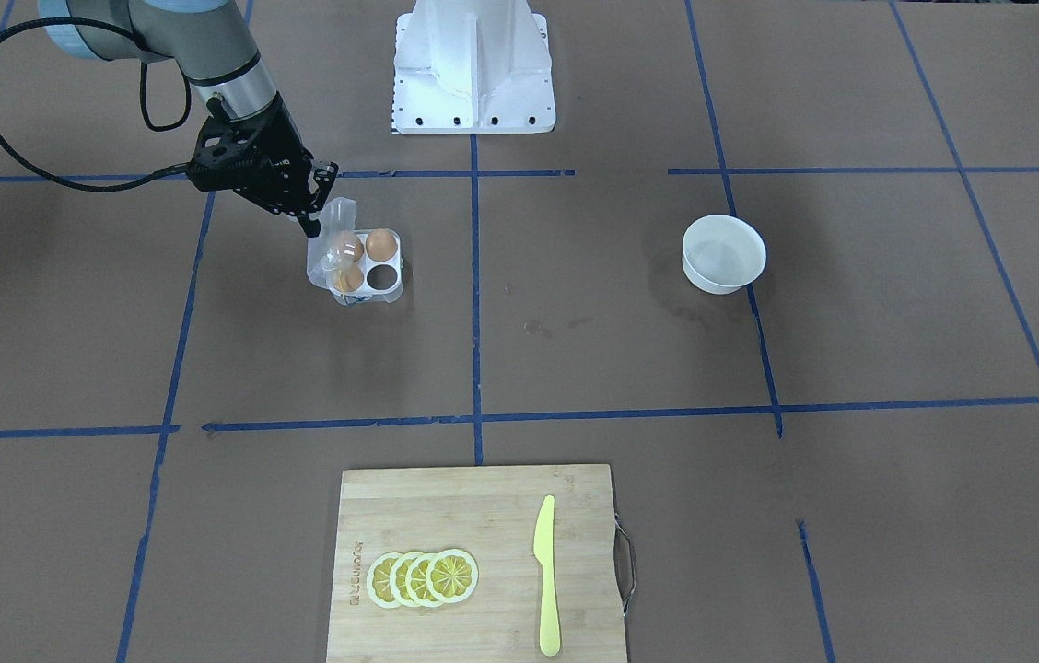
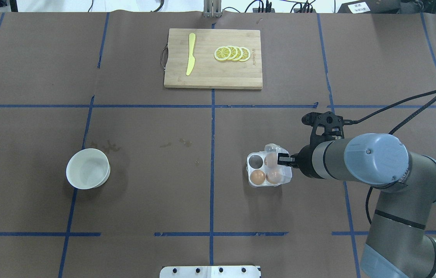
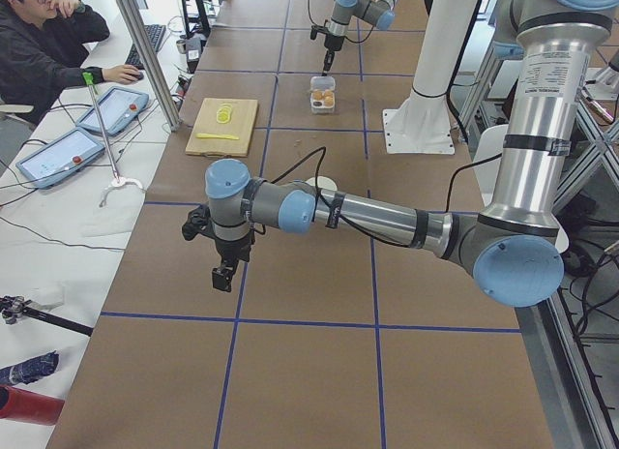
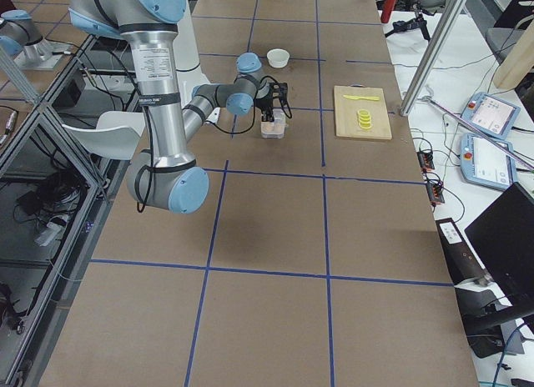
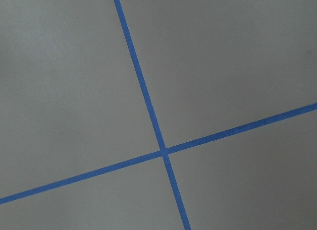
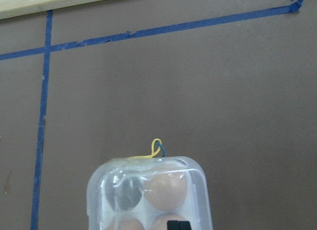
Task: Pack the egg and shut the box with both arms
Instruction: 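Push the clear lid down over the eggs with the right gripper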
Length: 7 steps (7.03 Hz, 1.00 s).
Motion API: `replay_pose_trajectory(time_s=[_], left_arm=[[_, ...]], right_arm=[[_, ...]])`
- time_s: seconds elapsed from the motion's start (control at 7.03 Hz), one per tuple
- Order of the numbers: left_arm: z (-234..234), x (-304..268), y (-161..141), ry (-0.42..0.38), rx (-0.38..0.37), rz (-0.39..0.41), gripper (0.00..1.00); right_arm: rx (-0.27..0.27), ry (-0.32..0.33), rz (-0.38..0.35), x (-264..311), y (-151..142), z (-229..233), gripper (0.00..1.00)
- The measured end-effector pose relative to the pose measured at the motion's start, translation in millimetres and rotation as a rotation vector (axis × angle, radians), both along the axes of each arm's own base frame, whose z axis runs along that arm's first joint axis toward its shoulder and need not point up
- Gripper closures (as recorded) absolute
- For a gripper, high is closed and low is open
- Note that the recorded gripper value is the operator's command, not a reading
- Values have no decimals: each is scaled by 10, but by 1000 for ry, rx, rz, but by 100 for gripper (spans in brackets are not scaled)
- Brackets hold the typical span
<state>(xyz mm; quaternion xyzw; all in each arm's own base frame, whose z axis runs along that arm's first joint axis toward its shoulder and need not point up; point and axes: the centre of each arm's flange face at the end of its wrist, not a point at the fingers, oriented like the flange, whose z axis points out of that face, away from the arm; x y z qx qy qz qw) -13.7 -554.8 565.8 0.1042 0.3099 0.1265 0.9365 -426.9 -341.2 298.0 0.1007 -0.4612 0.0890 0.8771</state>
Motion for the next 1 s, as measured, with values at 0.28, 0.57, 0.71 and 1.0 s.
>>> replay_pose_trajectory(time_s=[0.28, 0.57, 0.71, 1.0], left_arm=[[-5, -2, -4, 0, 1, 0, 0], [-8, -2, -6, 0, 0, -1, 0], [-8, -2, -6, 0, 0, -1, 0], [-3, -2, -5, 0, 0, 0, 0]], right_arm=[[-13, 3, -3, -217, -7, -22, 100], [-14, 4, -5, -258, -2, -26, 100], [-13, -1, -4, -229, -4, -55, 100], [-31, 35, 7, -62, -35, -139, 67]])
